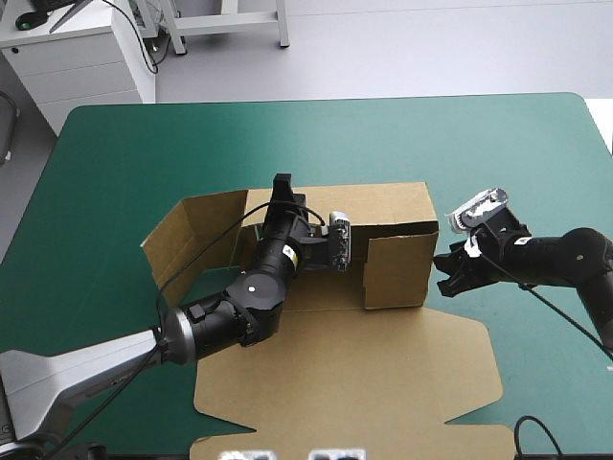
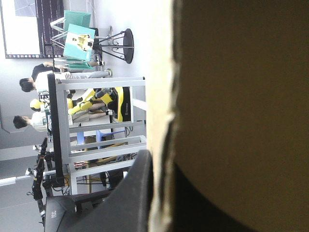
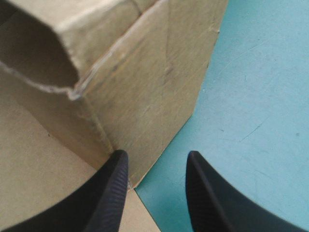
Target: Fold the box
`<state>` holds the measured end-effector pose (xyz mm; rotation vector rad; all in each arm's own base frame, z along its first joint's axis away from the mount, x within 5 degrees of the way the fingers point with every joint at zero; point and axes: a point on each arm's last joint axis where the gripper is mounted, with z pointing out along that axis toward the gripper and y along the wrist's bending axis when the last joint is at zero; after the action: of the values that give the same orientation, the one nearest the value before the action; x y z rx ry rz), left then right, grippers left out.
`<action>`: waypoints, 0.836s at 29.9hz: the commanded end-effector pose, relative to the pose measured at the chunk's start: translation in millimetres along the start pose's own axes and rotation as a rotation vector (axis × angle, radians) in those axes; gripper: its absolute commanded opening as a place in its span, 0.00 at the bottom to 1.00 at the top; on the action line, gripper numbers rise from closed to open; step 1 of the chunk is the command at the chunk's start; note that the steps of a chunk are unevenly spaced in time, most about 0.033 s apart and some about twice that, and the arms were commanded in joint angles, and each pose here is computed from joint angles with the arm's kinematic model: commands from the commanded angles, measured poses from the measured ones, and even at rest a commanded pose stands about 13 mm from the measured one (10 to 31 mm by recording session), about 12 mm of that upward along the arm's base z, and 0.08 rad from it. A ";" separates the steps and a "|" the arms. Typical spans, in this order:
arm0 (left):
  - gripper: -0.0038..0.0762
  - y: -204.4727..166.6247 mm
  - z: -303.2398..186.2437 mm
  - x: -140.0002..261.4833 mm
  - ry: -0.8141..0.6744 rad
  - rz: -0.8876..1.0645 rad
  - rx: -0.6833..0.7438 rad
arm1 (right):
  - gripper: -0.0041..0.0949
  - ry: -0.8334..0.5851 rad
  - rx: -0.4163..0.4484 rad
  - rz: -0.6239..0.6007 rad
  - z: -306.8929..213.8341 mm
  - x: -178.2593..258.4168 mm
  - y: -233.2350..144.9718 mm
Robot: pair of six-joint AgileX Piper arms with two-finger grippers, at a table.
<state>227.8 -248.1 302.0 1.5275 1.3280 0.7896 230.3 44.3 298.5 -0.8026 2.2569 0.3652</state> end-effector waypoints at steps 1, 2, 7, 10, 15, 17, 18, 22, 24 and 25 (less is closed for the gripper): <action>0.04 19.2 -12.9 -0.2 -0.034 -0.044 -0.057 | 0.45 -0.057 -0.006 -0.036 -12.6 -9.6 6.0; 0.04 19.2 -12.9 -0.2 -0.034 -0.044 -0.057 | 0.45 -0.059 -0.005 -0.037 -13.3 -9.7 6.3; 0.04 19.2 -12.9 -0.2 -0.034 -0.030 -0.058 | 0.45 -0.076 0.015 -0.039 -14.4 -11.2 5.2; 0.04 19.2 -12.9 -0.2 -0.034 -0.030 -0.058 | 0.45 -0.100 0.002 -0.059 -14.6 -13.3 6.5; 0.04 19.3 -12.9 0.1 -0.030 -0.033 -0.058 | 0.51 -0.160 -0.027 -0.034 -10.4 -19.1 6.0; 0.04 19.4 -12.9 0.3 -0.028 -0.034 -0.059 | 0.56 -0.172 -0.040 -0.006 -7.1 -20.4 4.7; 0.04 19.4 -12.9 0.3 -0.028 -0.034 -0.059 | 0.58 -0.176 -0.045 0.003 -5.0 -20.9 3.8; 0.04 19.6 -12.9 -0.2 -0.034 -0.038 -0.061 | 0.59 -0.177 -0.069 0.026 7.4 -21.2 -1.7; 0.04 19.8 -12.9 -0.5 -0.037 -0.058 -0.063 | 0.59 -0.190 -0.085 0.042 13.4 -22.4 -4.1; 0.04 20.2 -13.3 -0.3 -0.038 -0.068 -0.064 | 0.58 -0.200 -0.085 0.061 16.2 -23.2 -6.0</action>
<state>227.7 -248.2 301.9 1.5208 1.3344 0.7822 247.9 54.7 291.1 -0.7852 2.1682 0.5158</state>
